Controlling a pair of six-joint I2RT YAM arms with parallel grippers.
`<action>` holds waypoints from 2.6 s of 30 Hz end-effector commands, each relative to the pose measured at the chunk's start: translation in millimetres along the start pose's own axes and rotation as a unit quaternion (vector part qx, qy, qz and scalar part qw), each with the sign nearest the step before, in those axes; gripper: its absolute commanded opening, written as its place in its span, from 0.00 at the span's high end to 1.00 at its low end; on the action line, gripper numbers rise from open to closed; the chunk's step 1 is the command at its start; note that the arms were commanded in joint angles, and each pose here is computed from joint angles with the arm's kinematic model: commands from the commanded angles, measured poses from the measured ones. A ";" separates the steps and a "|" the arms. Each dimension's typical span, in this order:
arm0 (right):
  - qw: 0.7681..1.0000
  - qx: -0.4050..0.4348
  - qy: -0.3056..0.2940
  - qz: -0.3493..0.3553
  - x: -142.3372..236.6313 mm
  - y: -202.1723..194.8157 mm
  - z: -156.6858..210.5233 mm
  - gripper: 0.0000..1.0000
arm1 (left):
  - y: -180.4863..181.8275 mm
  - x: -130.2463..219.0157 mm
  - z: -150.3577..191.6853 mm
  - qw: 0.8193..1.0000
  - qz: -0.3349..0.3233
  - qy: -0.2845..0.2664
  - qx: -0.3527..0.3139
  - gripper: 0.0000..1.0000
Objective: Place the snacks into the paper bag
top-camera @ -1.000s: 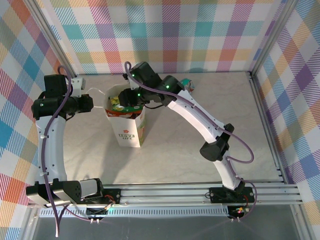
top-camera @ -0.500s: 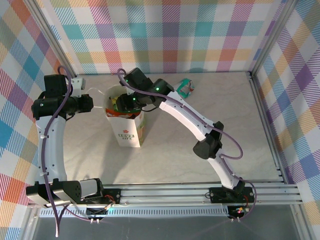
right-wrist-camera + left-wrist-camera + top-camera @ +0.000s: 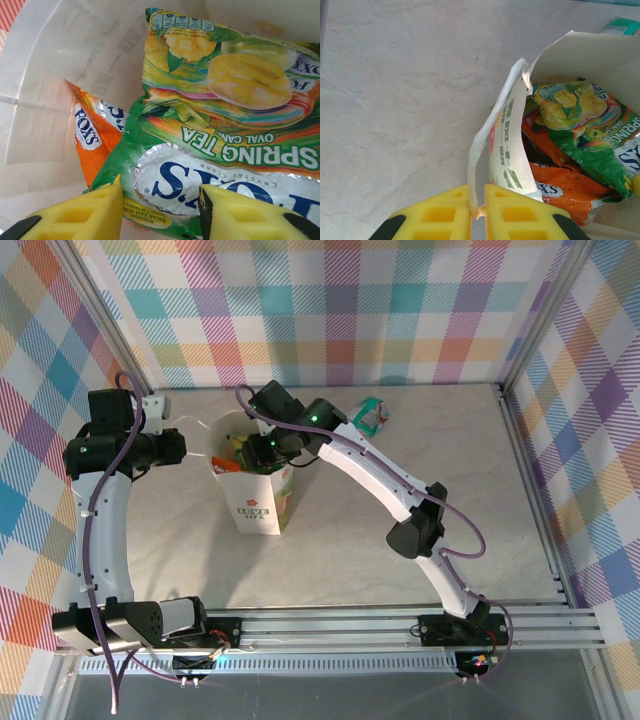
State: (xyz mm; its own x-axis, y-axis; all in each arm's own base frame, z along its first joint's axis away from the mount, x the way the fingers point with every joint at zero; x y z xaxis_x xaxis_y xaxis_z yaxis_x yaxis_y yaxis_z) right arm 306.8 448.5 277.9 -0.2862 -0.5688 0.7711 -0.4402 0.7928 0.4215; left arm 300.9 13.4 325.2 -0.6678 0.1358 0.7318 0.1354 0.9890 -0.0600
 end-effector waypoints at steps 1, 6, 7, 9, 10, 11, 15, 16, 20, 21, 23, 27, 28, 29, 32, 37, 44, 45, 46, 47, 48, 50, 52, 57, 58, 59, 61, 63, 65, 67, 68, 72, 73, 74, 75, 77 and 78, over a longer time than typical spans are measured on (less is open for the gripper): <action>0.999 0.017 -0.036 -0.005 42.0 8.0 -7.9 0.54 | 5.9 8.6 -4.1 1.000 -0.013 -0.014 0.008 0.85; 0.996 0.027 -0.084 -0.027 75.4 19.3 -23.0 0.48 | 6.5 7.0 -3.7 1.000 -0.014 -0.012 0.010 0.85; 0.995 0.030 -0.092 -0.027 81.2 19.7 -25.6 0.47 | 6.2 7.0 -3.8 1.000 -0.013 -0.012 0.010 0.85; 0.993 0.037 -0.108 -0.021 91.2 18.7 -29.6 0.45 | 6.3 7.2 -4.3 1.000 -0.013 -0.013 0.011 0.85; 0.992 0.041 -0.118 -0.014 96.0 16.9 -31.9 0.44 | 6.1 6.7 -4.1 1.000 -0.013 -0.012 0.012 0.85; 0.991 0.046 -0.124 -0.006 99.6 14.8 -33.4 0.43 | 6.6 6.9 -4.4 1.000 -0.014 -0.013 0.012 0.85; 0.988 0.046 -0.144 0.023 114.9 -3.5 -42.9 0.39 | 7.6 6.8 -5.1 1.000 -0.016 -0.014 0.013 0.85; 0.988 0.041 -0.146 0.027 118.7 -8.9 -45.0 0.38 | 7.7 6.4 -4.9 1.000 -0.016 -0.013 0.013 0.85; 0.987 0.009 -0.156 0.047 132.9 -41.5 -55.2 0.36 | 9.0 4.1 -5.2 1.000 -0.018 -0.010 0.013 0.85; 0.986 -0.001 -0.160 0.053 136.6 -51.9 -57.7 0.35 | 9.2 4.2 -5.8 1.000 -0.019 -0.011 0.014 0.85; 0.984 -0.022 -0.167 0.067 143.8 -73.3 -61.8 0.34 | 9.7 3.7 -5.9 1.000 -0.019 -0.009 0.015 0.85; 0.978 -0.075 -0.173 0.092 153.9 -122.6 -64.1 0.30 | 10.3 3.7 -7.5 1.000 -0.021 -0.010 0.015 0.85; 0.976 -0.086 -0.174 0.098 155.8 -133.3 -63.3 0.29 | 10.6 3.9 -7.8 1.000 -0.021 -0.011 0.016 0.85; 0.974 -0.098 -0.175 0.105 156.6 -145.5 -62.4 0.26 | 10.3 3.6 -7.7 1.000 -0.021 -0.010 0.016 0.85; 0.968 -0.134 -0.173 0.119 157.1 -177.2 -57.0 0.22 | 11.0 2.2 -6.9 1.000 -0.021 -0.009 0.018 0.85; 0.959 -0.189 -0.167 0.127 149.2 -221.3 -48.9 0.14 | 12.8 0.5 -6.2 0.999 -0.026 -0.006 0.021 0.84; 0.951 -0.262 -0.136 0.093 112.4 -268.7 -39.8 0.10 | 14.7 -2.0 -6.9 0.999 -0.029 -0.005 0.022 0.84; 0.951 -0.265 -0.131 0.092 105.4 -273.5 -38.7 0.09 | 15.0 -2.5 -6.9 0.999 -0.030 -0.004 0.022 0.84; 0.950 -0.269 -0.127 0.094 98.1 -278.9 -37.9 0.09 | 15.4 -3.0 -6.7 0.999 -0.030 -0.003 0.024 0.84; 0.950 -0.271 -0.123 0.095 91.3 -283.6 -37.1 0.08 | 15.3 -3.4 -6.7 0.999 -0.030 -0.002 0.024 0.84; 0.949 -0.277 -0.118 0.095 84.3 -289.7 -36.7 0.08 | 15.7 -3.8 -5.9 0.999 -0.030 -0.001 0.025 0.84; 0.948 -0.289 -0.105 0.084 67.7 -299.2 -36.7 0.08 | 16.3 -3.6 -5.3 0.999 -0.033 0.000 0.025 0.84; 0.946 -0.301 -0.096 0.073 53.6 -307.1 -37.4 0.08 | 17.2 -4.6 -4.4 0.999 -0.035 0.002 0.025 0.84; 0.941 -0.318 -0.088 0.069 27.7 -323.4 -42.8 0.07 | 19.2 -5.9 -4.2 0.999 -0.040 0.005 0.026 0.83; 0.940 -0.322 -0.085 0.072 23.1 -326.8 -43.1 0.07 | 19.6 -6.7 -4.0 0.999 -0.040 0.006 0.027 0.83; 0.940 -0.324 -0.083 0.073 19.7 -329.5 -43.9 0.06 | 19.6 -7.5 -3.9 0.999 -0.040 0.007 0.027 0.83; 0.939 -0.326 -0.079 0.074 12.4 -334.6 -46.1 0.06 | 20.2 -8.8 -3.6 0.999 -0.041 0.009 0.028 0.83; 0.938 -0.330 -0.074 0.076 5.1 -341.3 -46.6 0.06 | 21.0 -9.4 -3.4 0.999 -0.042 0.010 0.028 0.83; 0.937 -0.334 -0.070 0.077 0.2 -347.5 -47.6 0.06 | 21.8 -10.2 -3.1 0.999 -0.044 0.011 0.029 0.83; 0.936 -0.337 -0.066 0.077 -5.6 -354.2 -47.8 0.06 | 22.8 -11.3 -3.2 0.998 -0.046 0.011 0.029 0.83; 0.936 -0.338 -0.066 0.078 -7.0 -357.1 -48.3 0.06 | 23.3 -11.3 -3.5 0.998 -0.048 0.011 0.028 0.83; 0.935 -0.339 -0.061 0.079 -16.8 -368.4 -50.2 0.06 | 24.4 -13.7 -4.4 0.998 -0.049 0.011 0.029 0.83; 0.936 -0.338 -0.062 0.079 -18.5 -371.2 -51.6 0.06 | 25.2 -14.4 -3.7 0.998 -0.051 0.013 0.030 0.83; 0.936 -0.338 -0.061 0.080 -21.0 -374.4 -52.5 0.06 | 25.5 -15.0 -3.4 0.998 -0.052 0.014 0.030 0.83; 0.936 -0.338 -0.060 0.081 -23.6 -378.4 -53.6 0.06 | 26.2 -15.0 -3.4 0.998 -0.053 0.014 0.030 0.83; 0.936 -0.337 -0.058 0.081 -29.5 -383.8 -55.6 0.06 | 27.0 -16.0 -2.7 0.998 -0.055 0.014 0.032 0.83; 0.937 -0.335 -0.057 0.079 -32.7 -386.3 -57.3 0.06 | 27.1 -16.6 -3.0 0.998 -0.055 0.012 0.033 0.83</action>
State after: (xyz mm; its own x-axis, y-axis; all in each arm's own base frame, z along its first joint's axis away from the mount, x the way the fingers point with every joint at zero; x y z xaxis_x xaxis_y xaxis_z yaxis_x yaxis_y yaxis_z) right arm 526.0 171.9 120.1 -0.4109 -0.4006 0.8190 0.2622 0.8084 0.5270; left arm 314.9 27.9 311.6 -0.6433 0.0606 0.7632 0.0595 0.9978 -0.0291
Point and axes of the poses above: each hand's point on the last joint's axis, 136 mm out from that joint toward the fingers, its own x axis back along the fingers, its own y axis along the line the jaws close on, z = x × y, the point moved 2 cm from there along x, back along the fingers, and after that the axes turned 8 degrees about -x, right-handed, at the moved point
